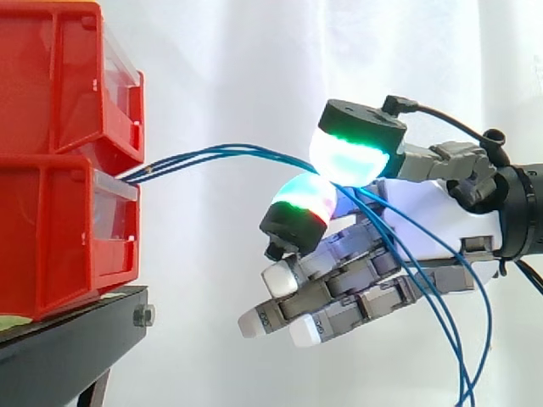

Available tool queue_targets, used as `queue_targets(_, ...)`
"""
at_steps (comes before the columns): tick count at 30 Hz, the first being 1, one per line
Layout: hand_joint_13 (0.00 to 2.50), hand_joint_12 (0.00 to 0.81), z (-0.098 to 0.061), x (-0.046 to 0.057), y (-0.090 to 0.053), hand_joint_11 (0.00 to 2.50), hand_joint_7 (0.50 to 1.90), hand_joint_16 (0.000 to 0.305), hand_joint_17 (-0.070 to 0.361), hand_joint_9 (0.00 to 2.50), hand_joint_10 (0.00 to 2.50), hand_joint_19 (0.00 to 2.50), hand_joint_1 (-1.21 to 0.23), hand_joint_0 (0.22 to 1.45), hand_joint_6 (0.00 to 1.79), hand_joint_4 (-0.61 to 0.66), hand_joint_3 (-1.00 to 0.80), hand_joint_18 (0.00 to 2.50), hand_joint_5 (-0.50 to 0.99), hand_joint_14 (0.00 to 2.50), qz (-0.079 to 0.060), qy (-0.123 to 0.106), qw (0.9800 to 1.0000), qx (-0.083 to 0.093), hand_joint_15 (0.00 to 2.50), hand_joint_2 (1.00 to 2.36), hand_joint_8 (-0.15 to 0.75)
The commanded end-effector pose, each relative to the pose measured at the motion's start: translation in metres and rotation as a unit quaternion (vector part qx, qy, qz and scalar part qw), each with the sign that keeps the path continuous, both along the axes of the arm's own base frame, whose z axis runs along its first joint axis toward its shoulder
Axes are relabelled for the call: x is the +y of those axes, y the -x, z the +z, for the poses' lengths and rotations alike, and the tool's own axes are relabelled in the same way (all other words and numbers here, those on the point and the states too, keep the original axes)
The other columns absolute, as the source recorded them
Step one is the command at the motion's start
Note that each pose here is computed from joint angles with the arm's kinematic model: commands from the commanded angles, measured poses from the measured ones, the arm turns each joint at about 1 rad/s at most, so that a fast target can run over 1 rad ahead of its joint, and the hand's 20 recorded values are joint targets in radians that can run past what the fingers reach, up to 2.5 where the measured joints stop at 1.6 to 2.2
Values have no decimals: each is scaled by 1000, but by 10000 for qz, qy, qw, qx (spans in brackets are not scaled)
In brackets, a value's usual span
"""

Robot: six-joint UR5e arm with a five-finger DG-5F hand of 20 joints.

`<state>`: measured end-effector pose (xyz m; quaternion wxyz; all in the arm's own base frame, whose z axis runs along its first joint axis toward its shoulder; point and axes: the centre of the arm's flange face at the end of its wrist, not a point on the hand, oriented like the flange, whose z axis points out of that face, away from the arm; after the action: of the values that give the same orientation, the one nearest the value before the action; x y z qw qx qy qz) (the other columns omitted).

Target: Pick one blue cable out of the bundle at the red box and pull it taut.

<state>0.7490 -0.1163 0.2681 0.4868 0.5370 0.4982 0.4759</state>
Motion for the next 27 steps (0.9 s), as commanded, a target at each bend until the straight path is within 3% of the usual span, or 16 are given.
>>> queue_targets(1, 161, 379, 1, 0, 0, 470, 1060, 58, 130, 630, 9, 174, -914, 696, 893, 62, -327, 368, -163, 1, -3, 0, 10000, -7, 0, 1011, 297)
queue_targets(13, 165, 379, 0, 1, 0, 475, 1045, 57, 129, 632, 9, 165, -919, 720, 895, 105, -500, 381, -167, 0, 5, 0, 10000, 1, 0, 1000, 295)
queue_targets(18, 176, 388, 0, 0, 0, 458, 1086, 59, 133, 665, 9, 200, -779, 548, 877, 142, -500, 388, -152, 0, -3, 0, 10000, 1, 0, 1000, 316)
queue_targets(25, 186, 395, 0, 1, 0, 449, 1118, 60, 136, 696, 9, 214, -680, 523, 868, 143, -500, 394, -137, 0, 5, 0, 10000, 1, 0, 1000, 326)
queue_targets(27, 186, 383, 0, 0, 0, 458, 1150, 58, 130, 706, 9, 223, -686, 576, 865, 133, -432, 387, -135, 0, 5, 0, 10000, 1, 0, 1005, 321)
